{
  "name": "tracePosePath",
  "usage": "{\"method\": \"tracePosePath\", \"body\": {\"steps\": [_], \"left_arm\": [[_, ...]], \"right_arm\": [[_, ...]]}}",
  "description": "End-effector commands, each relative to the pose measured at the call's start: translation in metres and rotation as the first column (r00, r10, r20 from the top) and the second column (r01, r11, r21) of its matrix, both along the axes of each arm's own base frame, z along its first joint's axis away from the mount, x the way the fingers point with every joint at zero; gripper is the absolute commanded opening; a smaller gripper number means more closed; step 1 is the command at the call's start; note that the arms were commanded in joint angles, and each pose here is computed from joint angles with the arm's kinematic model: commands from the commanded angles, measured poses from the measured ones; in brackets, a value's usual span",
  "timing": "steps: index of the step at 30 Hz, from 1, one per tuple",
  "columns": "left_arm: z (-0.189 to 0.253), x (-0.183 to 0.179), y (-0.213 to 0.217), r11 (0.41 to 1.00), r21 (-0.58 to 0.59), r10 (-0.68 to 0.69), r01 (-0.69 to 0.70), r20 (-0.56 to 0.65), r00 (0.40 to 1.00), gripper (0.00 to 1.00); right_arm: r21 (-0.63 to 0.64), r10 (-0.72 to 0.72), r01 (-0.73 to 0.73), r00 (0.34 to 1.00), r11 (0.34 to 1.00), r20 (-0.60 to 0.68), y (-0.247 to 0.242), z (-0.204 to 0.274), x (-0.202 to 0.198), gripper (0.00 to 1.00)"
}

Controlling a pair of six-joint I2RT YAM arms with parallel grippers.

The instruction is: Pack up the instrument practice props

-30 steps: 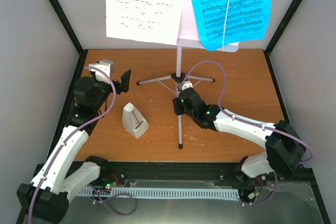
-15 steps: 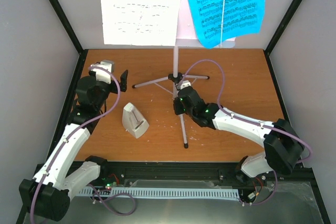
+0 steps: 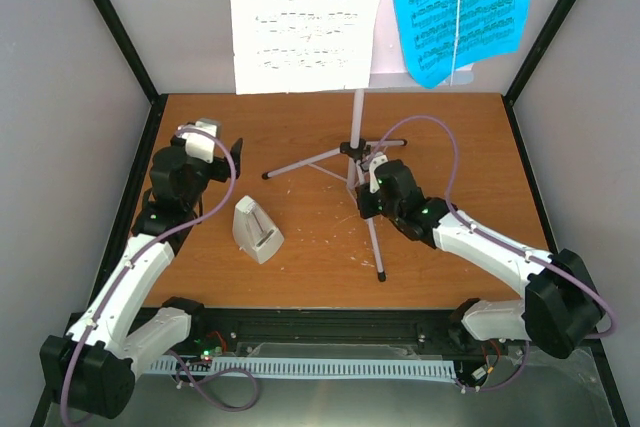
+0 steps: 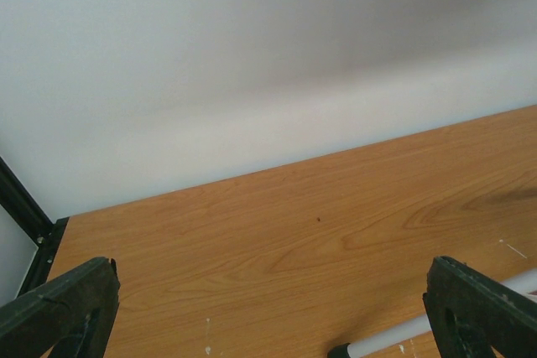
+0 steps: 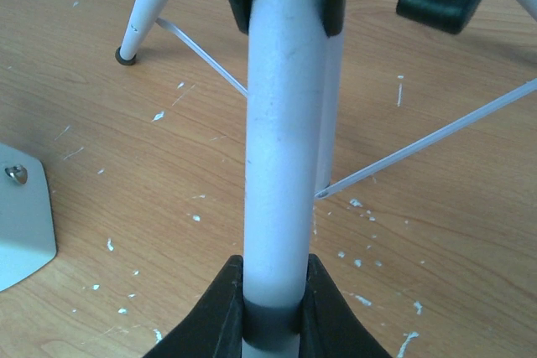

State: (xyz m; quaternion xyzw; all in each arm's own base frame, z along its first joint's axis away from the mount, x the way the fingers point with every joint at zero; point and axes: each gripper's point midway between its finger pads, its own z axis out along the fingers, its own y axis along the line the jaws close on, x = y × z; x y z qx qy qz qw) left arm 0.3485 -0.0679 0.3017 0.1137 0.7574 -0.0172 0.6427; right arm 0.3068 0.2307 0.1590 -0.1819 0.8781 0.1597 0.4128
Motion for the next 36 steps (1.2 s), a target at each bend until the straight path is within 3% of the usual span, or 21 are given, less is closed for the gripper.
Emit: {"method": "tracePosePath", "body": {"steps": [1, 3, 9, 13, 18, 20, 22, 25, 32, 36], "left_arm": [[0.006, 0.003, -0.007, 0.999, -0.020, -0.042, 0.043, 0.025, 0.999, 0.99], [0.006, 0.003, -0.011, 0.998, -0.031, -0.062, 0.062, 0.016, 0.998, 0.99], [0.028, -0.005, -0.015, 0.986, -0.143, -0.079, 0.083, 0.033, 0.996, 1.00], [0.050, -0.027, -0.035, 0.914, -0.353, -0.193, 0.202, 0.060, 0.979, 0.99], [0.080, -0.051, -0.058, 0.798, -0.517, -0.336, 0.310, 0.045, 0.941, 1.00], [0.104, -0.064, -0.067, 0.749, -0.549, -0.403, 0.371, 0.068, 0.913, 1.00], [0.156, -0.085, -0.068, 0.724, -0.540, -0.430, 0.429, 0.134, 0.893, 0.99], [0.199, -0.101, -0.069, 0.702, -0.519, -0.451, 0.488, 0.205, 0.868, 0.99], [0.260, -0.137, -0.087, 0.566, -0.491, -0.591, 0.663, 0.319, 0.741, 1.00], [0.273, -0.122, -0.096, 0.556, -0.478, -0.630, 0.680, 0.293, 0.720, 0.99]], "right_arm": [[-0.005, 0.059, -0.059, 0.997, 0.998, 0.047, 0.002, 0.004, 0.006, 0.03], [-0.003, 0.060, -0.060, 0.997, 0.998, 0.042, 0.003, 0.002, 0.007, 0.11], [0.042, 0.126, -0.130, 0.988, 0.991, 0.086, 0.009, 0.031, -0.004, 0.70], [0.096, 0.199, -0.207, 0.976, 0.974, 0.085, 0.018, 0.058, -0.018, 0.89], [0.189, 0.443, -0.460, 0.887, 0.867, 0.129, 0.043, 0.105, -0.060, 0.98], [0.220, 0.534, -0.552, 0.834, 0.805, 0.140, 0.049, 0.126, -0.081, 0.98], [0.270, 0.602, -0.636, 0.772, 0.723, 0.204, 0.049, 0.159, -0.108, 0.98], [0.314, 0.603, -0.664, 0.748, 0.678, 0.279, 0.044, 0.186, -0.124, 0.99], [0.375, 0.635, -0.746, 0.666, 0.551, 0.392, 0.040, 0.234, -0.156, 1.00], [0.375, 0.596, -0.736, 0.677, 0.564, 0.432, 0.036, 0.260, -0.156, 1.00]]}}
